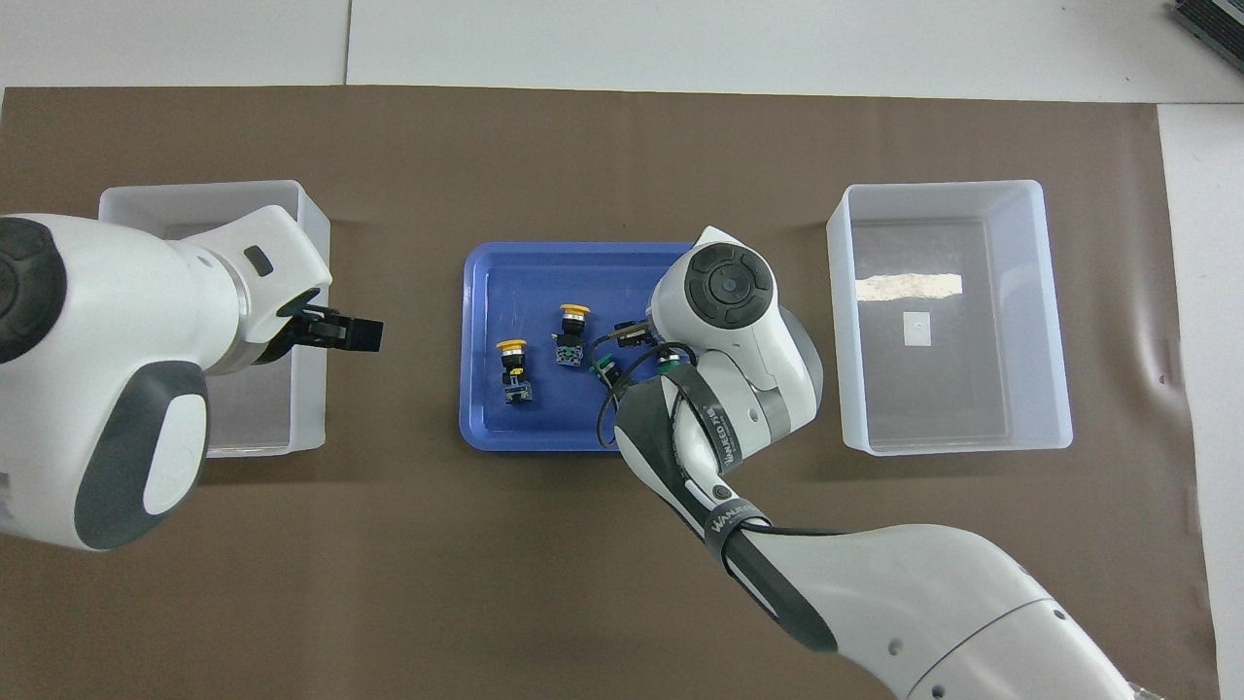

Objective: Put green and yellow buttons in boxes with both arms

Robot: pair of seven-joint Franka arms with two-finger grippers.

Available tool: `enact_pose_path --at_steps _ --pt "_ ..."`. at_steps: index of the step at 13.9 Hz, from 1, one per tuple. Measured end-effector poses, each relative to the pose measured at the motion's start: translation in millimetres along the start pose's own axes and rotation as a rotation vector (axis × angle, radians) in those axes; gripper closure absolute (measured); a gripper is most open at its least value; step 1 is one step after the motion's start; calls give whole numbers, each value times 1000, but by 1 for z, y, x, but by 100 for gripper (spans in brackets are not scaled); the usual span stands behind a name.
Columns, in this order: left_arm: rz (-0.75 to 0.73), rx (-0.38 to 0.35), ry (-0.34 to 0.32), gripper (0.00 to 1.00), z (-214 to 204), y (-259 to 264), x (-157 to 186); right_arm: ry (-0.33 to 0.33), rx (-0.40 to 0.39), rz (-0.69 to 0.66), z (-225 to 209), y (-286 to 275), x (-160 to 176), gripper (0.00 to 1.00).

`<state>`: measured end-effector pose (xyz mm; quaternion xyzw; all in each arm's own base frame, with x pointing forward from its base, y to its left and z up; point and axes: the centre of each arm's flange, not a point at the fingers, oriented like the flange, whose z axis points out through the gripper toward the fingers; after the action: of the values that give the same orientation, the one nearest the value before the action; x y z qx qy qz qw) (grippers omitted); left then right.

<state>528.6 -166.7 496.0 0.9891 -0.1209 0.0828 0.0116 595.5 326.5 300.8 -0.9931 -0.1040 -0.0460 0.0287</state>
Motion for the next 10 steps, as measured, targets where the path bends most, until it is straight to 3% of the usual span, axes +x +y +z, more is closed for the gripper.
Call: enact_pose_path --at_steps 3,5,8,10 --pt "-35 -18 26 0 48 39 -6 -5 -3 37 -21 5 6 59" --pt "-56 -33 60 0 75 58 -10 -10 -5 73 -73 25 13 59" --pt "-82 -48 91 0 95 72 -18 7 -4 167 -153 93 15 59" --pt "-93 -53 97 0 104 77 -20 23 -10 188 -172 143 16 59"
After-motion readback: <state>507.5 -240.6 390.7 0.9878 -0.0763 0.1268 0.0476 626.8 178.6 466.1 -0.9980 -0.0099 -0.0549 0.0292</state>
